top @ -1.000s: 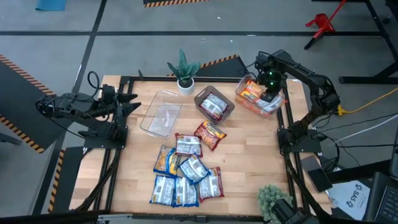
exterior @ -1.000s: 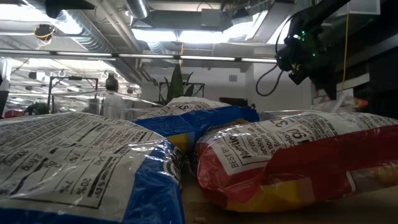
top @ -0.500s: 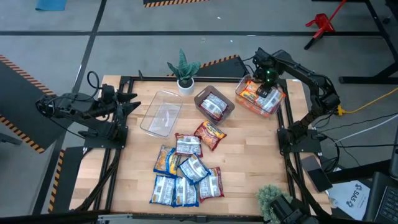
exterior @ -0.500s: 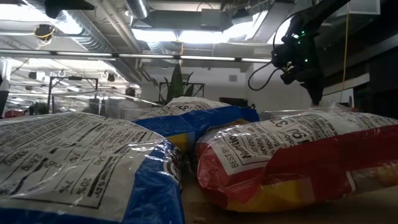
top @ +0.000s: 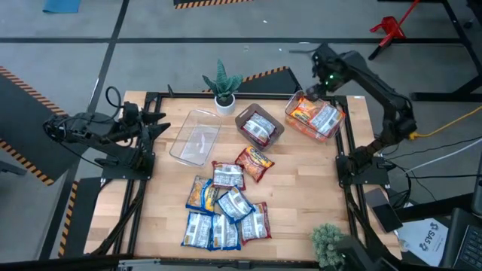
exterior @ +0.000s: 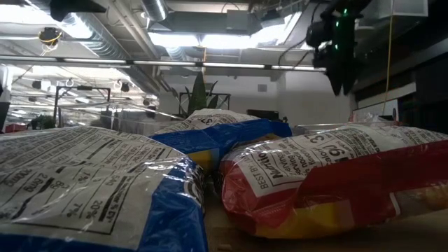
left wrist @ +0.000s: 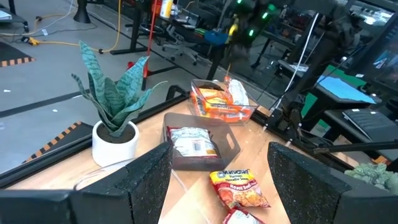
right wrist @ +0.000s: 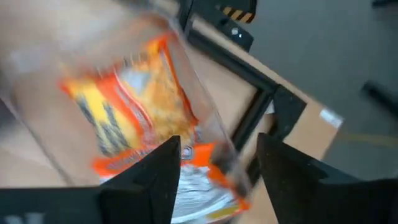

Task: Sort Maruchan noodles
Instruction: Put the orange noodle pack into the right transparent bin

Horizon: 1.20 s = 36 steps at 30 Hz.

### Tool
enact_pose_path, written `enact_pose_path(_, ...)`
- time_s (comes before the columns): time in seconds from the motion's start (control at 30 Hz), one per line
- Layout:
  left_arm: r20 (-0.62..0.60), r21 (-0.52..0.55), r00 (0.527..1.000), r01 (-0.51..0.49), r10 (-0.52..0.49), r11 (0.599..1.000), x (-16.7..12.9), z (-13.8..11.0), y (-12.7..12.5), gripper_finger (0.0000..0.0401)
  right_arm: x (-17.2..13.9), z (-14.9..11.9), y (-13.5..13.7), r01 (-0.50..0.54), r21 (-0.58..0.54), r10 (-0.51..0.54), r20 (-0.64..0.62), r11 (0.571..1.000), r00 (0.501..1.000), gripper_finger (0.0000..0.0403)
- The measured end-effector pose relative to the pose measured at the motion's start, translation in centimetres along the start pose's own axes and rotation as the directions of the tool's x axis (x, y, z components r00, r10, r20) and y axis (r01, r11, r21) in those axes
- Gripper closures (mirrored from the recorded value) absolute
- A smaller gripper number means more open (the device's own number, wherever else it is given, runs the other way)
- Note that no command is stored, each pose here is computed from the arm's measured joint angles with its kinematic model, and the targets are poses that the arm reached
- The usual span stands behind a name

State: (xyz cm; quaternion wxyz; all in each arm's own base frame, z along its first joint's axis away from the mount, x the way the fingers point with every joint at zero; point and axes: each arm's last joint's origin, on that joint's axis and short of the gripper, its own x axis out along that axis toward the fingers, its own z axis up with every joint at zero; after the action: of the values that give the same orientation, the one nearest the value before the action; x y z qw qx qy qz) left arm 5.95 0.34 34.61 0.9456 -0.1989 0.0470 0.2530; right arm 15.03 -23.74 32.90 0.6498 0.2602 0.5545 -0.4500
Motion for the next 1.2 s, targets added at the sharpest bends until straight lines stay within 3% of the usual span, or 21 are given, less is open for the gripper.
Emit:
enact_pose_path(0.07, -0.004, 0.005, 1.000, -0.003, 0.003, 1.000, 0.0, -0.1, 0.0, 0.0143, -1.3, -0.4, -0.1, -0.020, 0.143, 0.018, 0.014, 0.990, 1.000, 0.0221)
enact_pose_path(0.17, -0.006, 0.007, 1.000, -0.004, 0.004, 1.000, 0.0, -0.1, 0.0, 0.0143, -2.2, -1.6, 0.5, 0.022, 0.216, -0.021, -0.009, 0.976, 1.000, 0.0246)
enact_pose_path(0.27, -0.008, 0.010, 1.000, -0.005, 0.005, 1.000, 0.0, -0.1, 0.1, 0.0143, -2.1, -2.8, 1.1, 0.090, 0.213, -0.080, -0.055, 0.973, 0.995, 0.0280)
enact_pose_path(0.57, -0.009, 0.011, 1.000, -0.005, 0.005, 1.000, 0.0, -0.1, 0.1, 0.0143, 0.3, -4.7, 3.6, 0.127, 0.135, -0.104, -0.169, 0.983, 0.980, 0.0396)
enact_pose_path(0.83, -0.009, 0.011, 1.000, -0.005, 0.005, 1.000, 0.0, -0.1, 0.1, 0.0143, 4.1, -6.6, 4.3, 0.170, 0.117, -0.133, -0.268, 0.978, 0.954, 0.0395)
enact_pose_path(1.2, 0.017, 0.006, 0.999, -0.047, 0.047, 0.999, 0.0, 0.0, 0.2, 0.0143, 8.9, -6.5, 5.3, 0.165, 0.143, -0.138, -0.186, 0.976, 0.973, 0.0402)
